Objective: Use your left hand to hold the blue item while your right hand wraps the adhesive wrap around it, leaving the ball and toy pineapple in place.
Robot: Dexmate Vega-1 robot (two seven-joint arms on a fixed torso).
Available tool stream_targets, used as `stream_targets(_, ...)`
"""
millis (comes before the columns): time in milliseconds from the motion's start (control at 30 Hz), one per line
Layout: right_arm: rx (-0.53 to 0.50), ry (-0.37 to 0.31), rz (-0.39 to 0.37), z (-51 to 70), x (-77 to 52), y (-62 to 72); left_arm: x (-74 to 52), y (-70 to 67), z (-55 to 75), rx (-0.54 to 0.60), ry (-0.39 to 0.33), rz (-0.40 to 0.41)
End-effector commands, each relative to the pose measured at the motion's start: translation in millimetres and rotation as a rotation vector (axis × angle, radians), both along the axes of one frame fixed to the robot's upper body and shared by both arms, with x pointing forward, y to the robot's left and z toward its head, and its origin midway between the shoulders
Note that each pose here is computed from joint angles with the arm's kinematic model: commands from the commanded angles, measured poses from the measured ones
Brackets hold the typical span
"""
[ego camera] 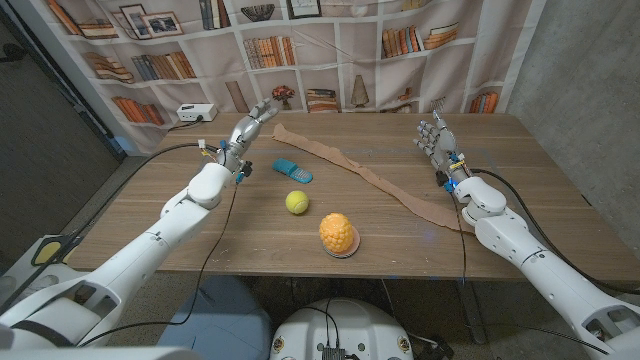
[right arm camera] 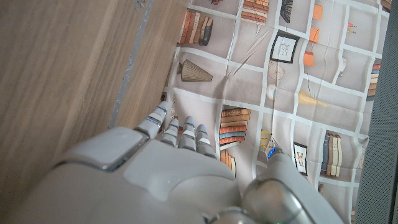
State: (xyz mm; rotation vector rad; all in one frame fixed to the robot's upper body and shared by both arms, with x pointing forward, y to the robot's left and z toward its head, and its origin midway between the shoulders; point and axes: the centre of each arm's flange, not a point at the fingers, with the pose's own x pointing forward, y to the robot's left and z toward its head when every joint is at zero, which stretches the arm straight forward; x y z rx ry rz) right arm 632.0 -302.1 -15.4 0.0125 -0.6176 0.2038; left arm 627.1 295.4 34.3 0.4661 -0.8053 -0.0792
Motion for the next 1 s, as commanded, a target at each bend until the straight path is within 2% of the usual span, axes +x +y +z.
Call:
stream_targets(33,-0.018,0.005,-0.01,0.1,-1.4,-0.5,-8.0,4.4,6.6,0.093,-0.021,0.064)
stream_targets(400,-0.03,0.013,-0.005,3.2,0.5,-1.1,-13.4,2.2,16.6,0.186,-0.035,0.111)
stream_targets(500,-0.036,0.01,-0.009,3.2,0.7,-2.2,-17.6,2.3,21.6,0.23,-0.05,0.147)
stream_targets(667,-0.033,0.008,-0.009,3.0,1.7,-4.2,-20.9,3.4,23.6,0.211,-0.078,0.167)
stream_targets(1000,-0.028,0.012,-0.018,1.1,2.9,-9.9,-22.3,-1.9,31.5,0.294,-0.102,0.213)
